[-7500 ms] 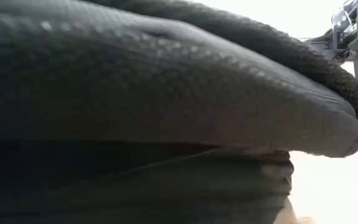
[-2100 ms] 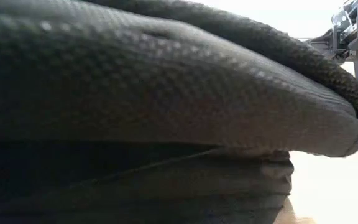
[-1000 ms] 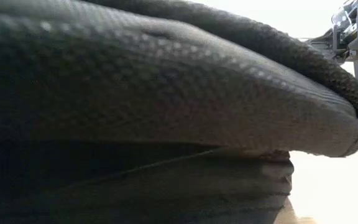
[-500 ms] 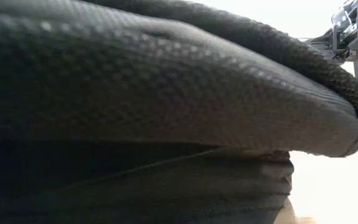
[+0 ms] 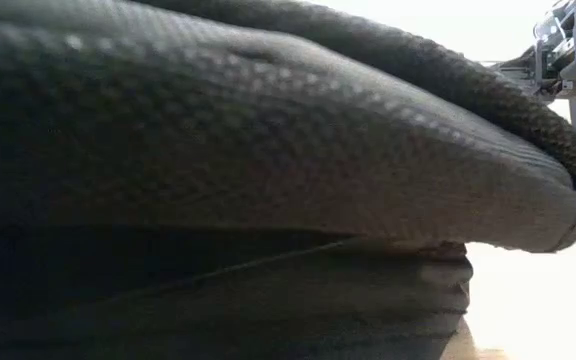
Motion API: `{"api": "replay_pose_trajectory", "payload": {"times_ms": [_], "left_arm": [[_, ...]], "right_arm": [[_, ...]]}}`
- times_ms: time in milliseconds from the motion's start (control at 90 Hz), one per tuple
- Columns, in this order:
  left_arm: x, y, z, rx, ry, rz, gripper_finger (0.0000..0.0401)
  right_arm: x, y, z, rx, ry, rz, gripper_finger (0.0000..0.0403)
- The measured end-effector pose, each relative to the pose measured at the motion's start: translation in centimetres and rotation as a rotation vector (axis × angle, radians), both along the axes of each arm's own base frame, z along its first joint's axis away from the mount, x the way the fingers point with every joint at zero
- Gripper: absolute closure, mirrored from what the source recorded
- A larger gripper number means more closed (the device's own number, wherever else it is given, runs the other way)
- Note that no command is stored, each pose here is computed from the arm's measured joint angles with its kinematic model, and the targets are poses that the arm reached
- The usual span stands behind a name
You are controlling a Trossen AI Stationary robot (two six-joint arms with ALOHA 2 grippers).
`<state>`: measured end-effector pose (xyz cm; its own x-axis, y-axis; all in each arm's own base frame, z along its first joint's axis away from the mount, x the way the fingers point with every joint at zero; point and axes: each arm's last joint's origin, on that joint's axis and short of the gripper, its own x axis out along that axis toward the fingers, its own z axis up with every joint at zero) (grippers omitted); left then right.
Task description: Unpack backpack
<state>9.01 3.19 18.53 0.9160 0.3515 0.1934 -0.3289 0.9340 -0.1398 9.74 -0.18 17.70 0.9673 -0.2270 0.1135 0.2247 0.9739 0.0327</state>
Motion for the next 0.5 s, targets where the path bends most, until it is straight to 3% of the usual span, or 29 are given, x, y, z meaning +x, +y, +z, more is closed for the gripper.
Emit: {"api": "replay_pose_trajectory", "payload": {"times_ms": [500], "left_arm": [[0.00, 0.00, 0.00, 0.000, 0.000, 0.000, 0.0401]], "right_arm": [[0.00, 0.00, 0.01, 0.000, 0.000, 0.000, 0.0402]]}}
